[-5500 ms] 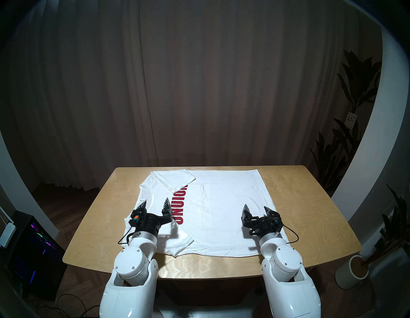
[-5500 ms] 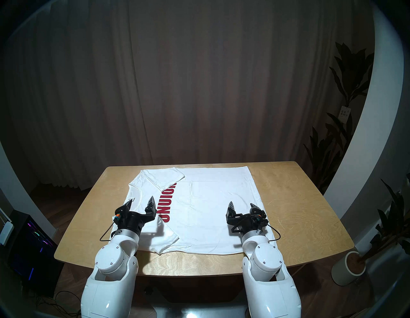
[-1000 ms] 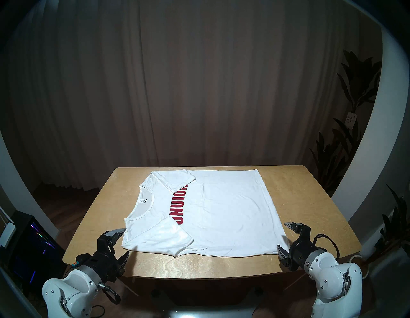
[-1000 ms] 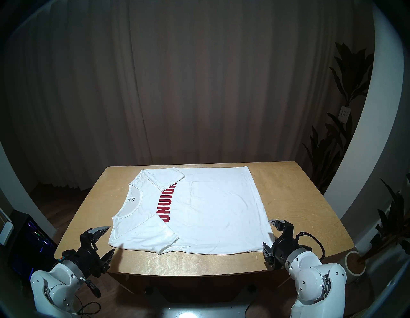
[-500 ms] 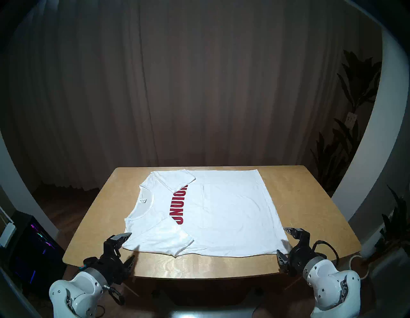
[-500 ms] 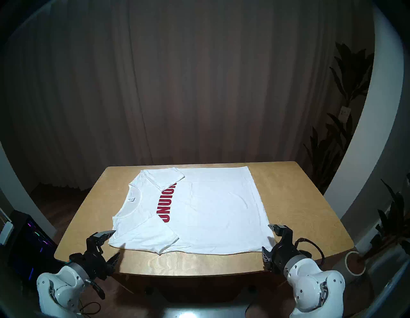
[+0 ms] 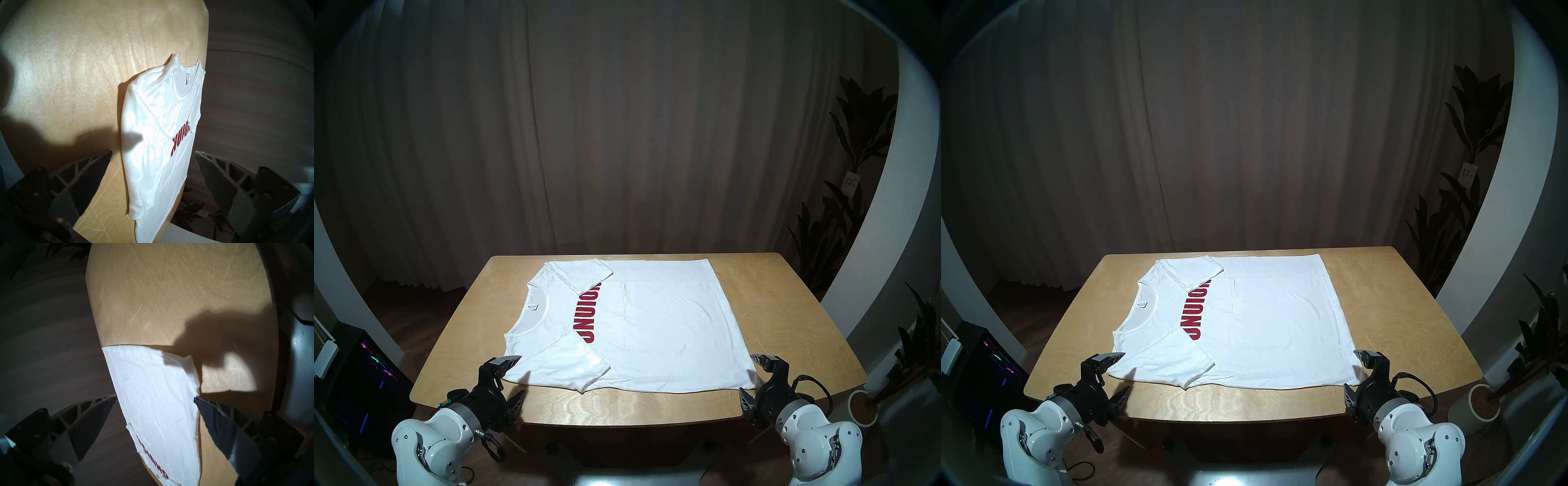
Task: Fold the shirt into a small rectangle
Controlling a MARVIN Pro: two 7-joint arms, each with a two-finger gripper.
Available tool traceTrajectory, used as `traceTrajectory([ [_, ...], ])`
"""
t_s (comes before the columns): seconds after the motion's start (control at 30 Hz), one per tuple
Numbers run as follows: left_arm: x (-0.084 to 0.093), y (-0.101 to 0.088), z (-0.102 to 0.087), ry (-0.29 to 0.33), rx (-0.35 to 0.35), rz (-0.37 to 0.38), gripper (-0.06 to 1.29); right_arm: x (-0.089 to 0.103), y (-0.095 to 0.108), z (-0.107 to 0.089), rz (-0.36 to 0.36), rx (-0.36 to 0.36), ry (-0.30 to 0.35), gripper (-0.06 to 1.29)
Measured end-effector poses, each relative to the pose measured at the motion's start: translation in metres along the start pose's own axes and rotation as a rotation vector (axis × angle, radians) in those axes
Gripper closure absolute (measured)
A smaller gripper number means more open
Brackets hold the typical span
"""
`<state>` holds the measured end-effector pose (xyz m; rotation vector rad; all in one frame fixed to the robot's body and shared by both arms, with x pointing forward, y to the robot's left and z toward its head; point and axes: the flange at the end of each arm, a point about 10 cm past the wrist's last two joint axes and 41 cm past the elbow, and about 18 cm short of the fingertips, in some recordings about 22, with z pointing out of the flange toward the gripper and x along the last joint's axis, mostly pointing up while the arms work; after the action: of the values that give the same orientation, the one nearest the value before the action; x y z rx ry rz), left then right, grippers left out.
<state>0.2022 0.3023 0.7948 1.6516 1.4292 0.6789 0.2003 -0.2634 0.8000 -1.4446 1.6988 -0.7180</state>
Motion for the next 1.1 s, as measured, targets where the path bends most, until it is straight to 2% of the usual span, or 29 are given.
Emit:
traceTrajectory([
  [0.27, 0.006, 0.004, 0.008, 0.001, 0.01, 0.003, 0.0, -0.002, 0.005, -0.004, 0.019, -0.011, 0.006, -0.02],
  [0.67, 0.013, 0.012, 0.026, -0.03, 0.004, 0.014, 0.0, -0.007, 0.01, -0.006, 0.031, -0.009, 0.031, -0.02],
  [0.9, 0.016, 0.015, 0.033, -0.039, 0.02, 0.02, 0.01, -0.008, 0.007, 0.002, 0.054, 0.0, 0.075, -0.02],
  [1.1, 0.018, 0.017, 0.034, -0.037, 0.043, 0.033, 0.04, -0.008, 0.003, 0.011, 0.058, -0.029, 0.107, -0.01],
])
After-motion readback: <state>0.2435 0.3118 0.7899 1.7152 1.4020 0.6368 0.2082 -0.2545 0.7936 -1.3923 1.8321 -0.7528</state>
